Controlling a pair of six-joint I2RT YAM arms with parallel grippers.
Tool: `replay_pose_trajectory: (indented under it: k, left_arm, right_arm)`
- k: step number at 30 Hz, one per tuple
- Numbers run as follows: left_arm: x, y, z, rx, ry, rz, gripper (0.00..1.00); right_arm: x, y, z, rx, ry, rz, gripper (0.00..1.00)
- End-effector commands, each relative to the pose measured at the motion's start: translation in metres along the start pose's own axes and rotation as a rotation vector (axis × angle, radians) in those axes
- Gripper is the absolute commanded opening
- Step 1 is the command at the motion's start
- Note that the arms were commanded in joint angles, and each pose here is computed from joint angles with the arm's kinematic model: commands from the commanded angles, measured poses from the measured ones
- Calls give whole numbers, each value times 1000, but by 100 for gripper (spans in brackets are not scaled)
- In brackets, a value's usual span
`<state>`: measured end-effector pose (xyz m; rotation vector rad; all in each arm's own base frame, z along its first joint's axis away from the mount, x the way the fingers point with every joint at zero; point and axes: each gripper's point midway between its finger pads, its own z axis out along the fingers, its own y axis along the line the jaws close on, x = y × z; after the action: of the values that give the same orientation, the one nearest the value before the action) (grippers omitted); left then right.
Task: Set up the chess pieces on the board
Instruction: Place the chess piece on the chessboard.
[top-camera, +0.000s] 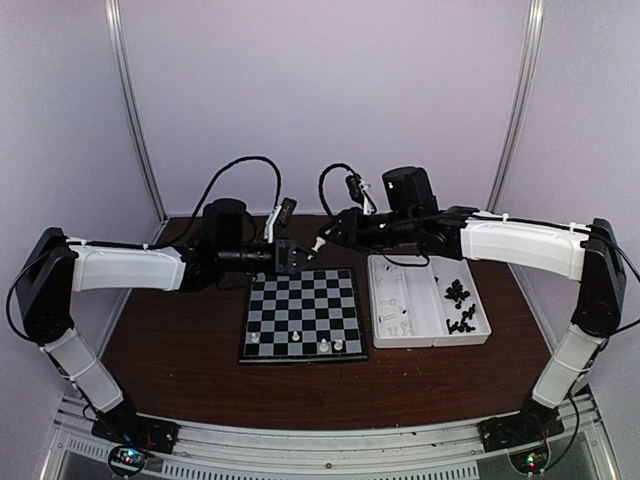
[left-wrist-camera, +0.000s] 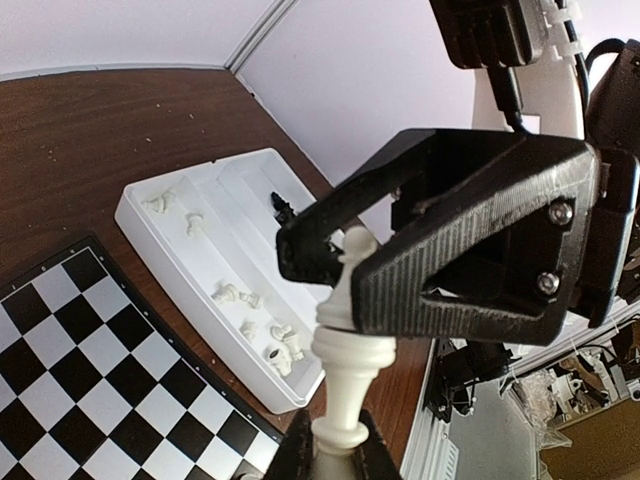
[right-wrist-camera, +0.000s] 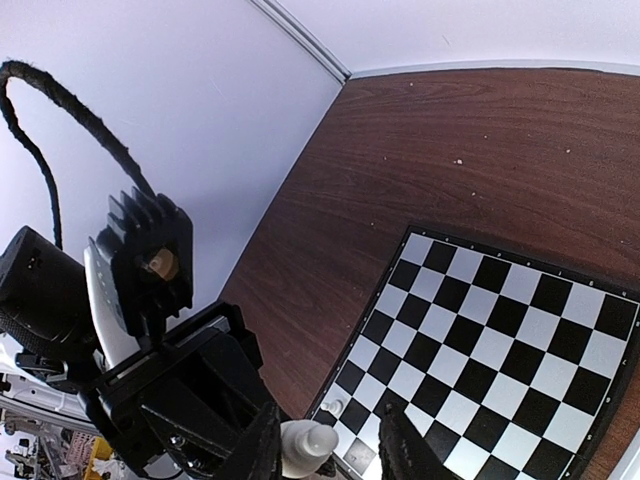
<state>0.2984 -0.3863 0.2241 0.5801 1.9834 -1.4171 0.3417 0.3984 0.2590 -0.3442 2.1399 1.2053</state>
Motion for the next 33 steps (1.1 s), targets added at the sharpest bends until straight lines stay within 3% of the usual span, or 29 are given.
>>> replay_pose_trajectory:
  k: [1,9,14,19,33]
  left_arm:
    - [-11,-13,-6,44,-36,55,0]
    - [-8,-11,-4,46,-27,51,0]
    - [-7,-10,-3,47,-24,52,0]
    - [-7,-11,-3,51,-24,53,0]
    - [-8,-14,-4,61,-24,59,0]
  right_arm:
    - [-21,22,-15,-53,-44,-13,32]
    - [-26,27,-20,-72,-58,-17,27]
    - [-28,28,-25,-68,-64,-24,36]
    - [-28,26,-27,-63,-62,-21,32]
    - [-23,21,-20,-60,-40,-7,32]
